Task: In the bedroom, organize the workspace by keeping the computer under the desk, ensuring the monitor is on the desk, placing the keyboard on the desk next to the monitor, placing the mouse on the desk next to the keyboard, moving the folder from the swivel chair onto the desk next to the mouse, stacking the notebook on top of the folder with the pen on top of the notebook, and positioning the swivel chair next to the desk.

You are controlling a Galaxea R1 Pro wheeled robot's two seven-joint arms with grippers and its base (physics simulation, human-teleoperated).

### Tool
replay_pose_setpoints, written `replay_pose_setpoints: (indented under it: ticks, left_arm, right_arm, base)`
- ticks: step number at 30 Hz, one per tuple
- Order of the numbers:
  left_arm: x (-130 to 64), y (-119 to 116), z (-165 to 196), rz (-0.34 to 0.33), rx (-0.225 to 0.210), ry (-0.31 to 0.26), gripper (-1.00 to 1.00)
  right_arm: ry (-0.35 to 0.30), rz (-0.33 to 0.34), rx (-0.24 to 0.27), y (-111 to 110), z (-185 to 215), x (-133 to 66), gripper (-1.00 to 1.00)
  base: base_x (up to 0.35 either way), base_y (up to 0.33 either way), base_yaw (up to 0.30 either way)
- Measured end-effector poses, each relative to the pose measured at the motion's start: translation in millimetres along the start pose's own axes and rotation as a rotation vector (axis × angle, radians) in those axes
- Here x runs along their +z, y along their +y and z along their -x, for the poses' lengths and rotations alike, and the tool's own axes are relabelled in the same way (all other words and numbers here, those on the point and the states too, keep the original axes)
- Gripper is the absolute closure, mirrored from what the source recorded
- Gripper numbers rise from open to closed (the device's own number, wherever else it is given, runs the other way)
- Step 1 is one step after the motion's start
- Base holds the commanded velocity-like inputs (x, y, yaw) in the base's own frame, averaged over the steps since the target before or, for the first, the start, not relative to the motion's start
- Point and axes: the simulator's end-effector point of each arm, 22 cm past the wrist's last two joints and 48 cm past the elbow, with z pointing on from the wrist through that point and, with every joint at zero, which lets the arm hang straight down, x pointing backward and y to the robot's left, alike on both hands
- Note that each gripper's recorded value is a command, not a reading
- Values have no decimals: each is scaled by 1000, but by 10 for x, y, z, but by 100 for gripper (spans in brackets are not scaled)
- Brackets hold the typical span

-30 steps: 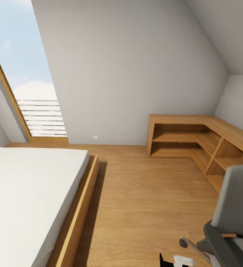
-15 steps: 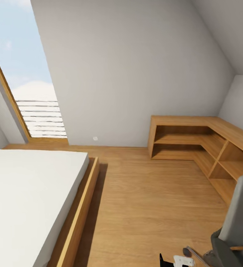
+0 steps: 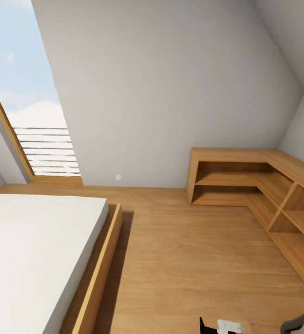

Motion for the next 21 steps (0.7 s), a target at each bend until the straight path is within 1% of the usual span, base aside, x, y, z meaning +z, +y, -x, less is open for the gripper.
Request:
replay_pose_setpoints:
  ticks: [21]
  left_arm:
    - [-1, -3, -4, 0, 0, 1, -100]
  right_arm:
    - [1, 1, -1, 1, -2, 0, -100]
  base:
    - [333, 0, 0]
